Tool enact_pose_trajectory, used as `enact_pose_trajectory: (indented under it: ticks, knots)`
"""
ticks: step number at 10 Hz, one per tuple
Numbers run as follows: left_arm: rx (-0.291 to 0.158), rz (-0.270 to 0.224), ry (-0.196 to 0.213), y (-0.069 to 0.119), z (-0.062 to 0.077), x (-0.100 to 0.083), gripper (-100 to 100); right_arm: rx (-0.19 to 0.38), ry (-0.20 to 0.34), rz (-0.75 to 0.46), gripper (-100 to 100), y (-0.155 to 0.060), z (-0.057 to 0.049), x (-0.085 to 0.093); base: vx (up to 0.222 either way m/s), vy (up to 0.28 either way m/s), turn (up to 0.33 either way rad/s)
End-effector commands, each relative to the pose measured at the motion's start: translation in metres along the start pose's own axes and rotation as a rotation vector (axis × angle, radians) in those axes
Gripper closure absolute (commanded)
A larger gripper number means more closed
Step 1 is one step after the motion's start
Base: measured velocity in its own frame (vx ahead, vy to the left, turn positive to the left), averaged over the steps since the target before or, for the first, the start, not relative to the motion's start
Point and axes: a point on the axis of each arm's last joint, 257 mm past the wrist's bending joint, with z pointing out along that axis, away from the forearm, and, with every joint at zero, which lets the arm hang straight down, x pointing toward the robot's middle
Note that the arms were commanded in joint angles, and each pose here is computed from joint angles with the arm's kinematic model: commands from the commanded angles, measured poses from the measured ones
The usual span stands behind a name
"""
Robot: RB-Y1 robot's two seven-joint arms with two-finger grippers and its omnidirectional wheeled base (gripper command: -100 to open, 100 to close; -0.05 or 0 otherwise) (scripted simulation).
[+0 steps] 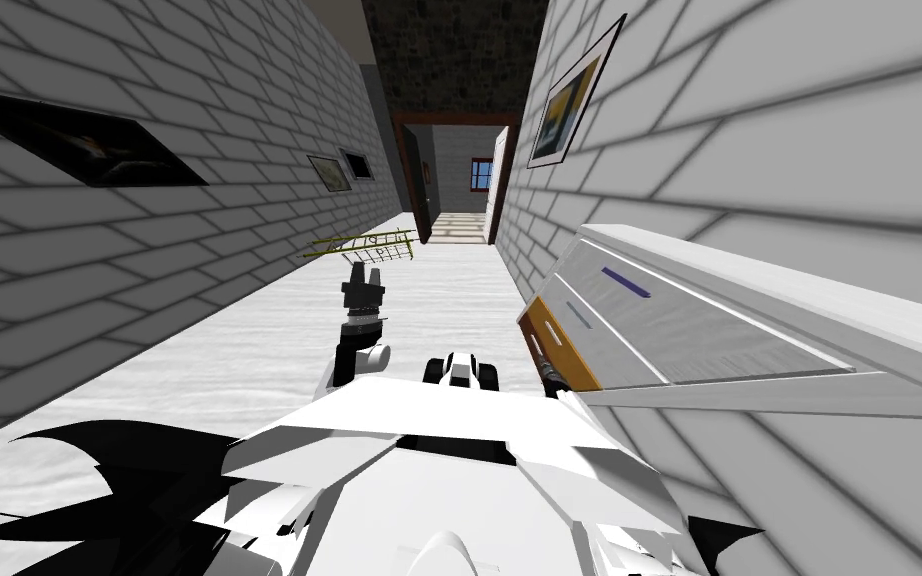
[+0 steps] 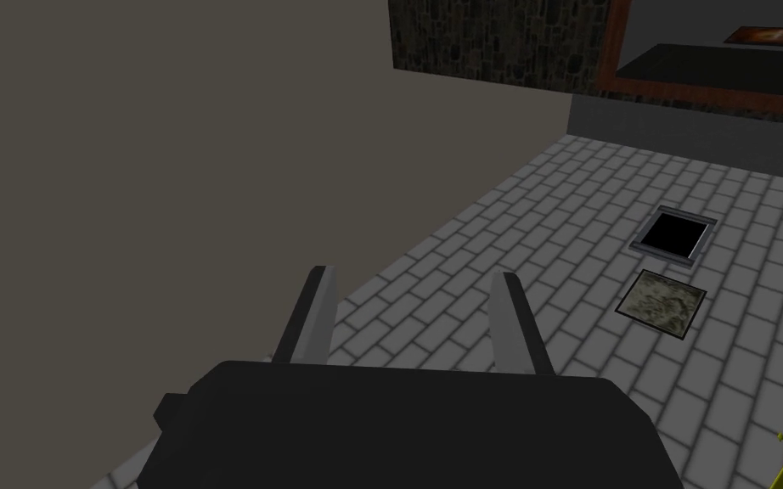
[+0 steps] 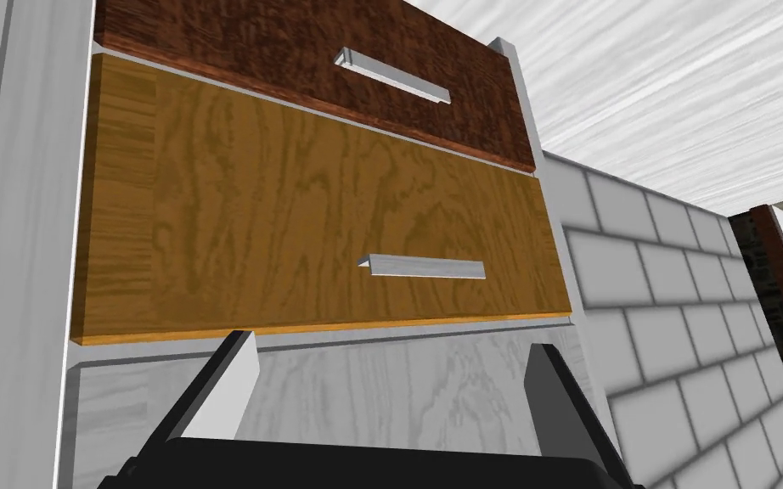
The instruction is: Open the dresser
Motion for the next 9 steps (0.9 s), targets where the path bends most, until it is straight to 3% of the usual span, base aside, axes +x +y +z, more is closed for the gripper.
enact_pose_trajectory:
  ticks: [1, 3, 5, 6, 7, 8, 9]
  knots:
    - [0.0, 0.0, 0.0, 0.0, 0.0, 0.0, 0, 0.105, -0.021, -0.086, -100, -0.039, 0.007, -0.011, 0.107, 0.061, 0.073]
    - [0.0, 0.0, 0.0, 0.0, 0.0, 0.0, 0, 0.125, -0.006, -0.093, -100, -0.05, 0.008, -0.004, 0.072, 0.052, 0.023]
    - [0.0, 0.0, 0.0, 0.0, 0.0, 0.0, 0, 0.241, -0.033, -0.199, -100, -0.092, 0.013, -0.024, 0.099, 0.058, 0.103]
    - [0.0, 0.0, 0.0, 0.0, 0.0, 0.0, 0, 0.274, -0.025, -0.208, -100, -0.104, 0.011, -0.02, 0.116, 0.061, 0.044]
    - [0.0, 0.0, 0.0, 0.0, 0.0, 0.0, 0, 0.329, -0.046, -0.258, -100, -0.121, 0.012, -0.034, 0.129, 0.071, 0.077]
    - [0.0, 0.0, 0.0, 0.0, 0.0, 0.0, 0, 0.345, -0.036, -0.262, -100, -0.129, 0.011, -0.031, 0.095, 0.037, 0.045]
    - [0.0, 0.0, 0.0, 0.0, 0.0, 0.0, 0, 0.402, -0.047, -0.313, -100, -0.15, 0.01, -0.042, 0.09, 0.026, 0.067]
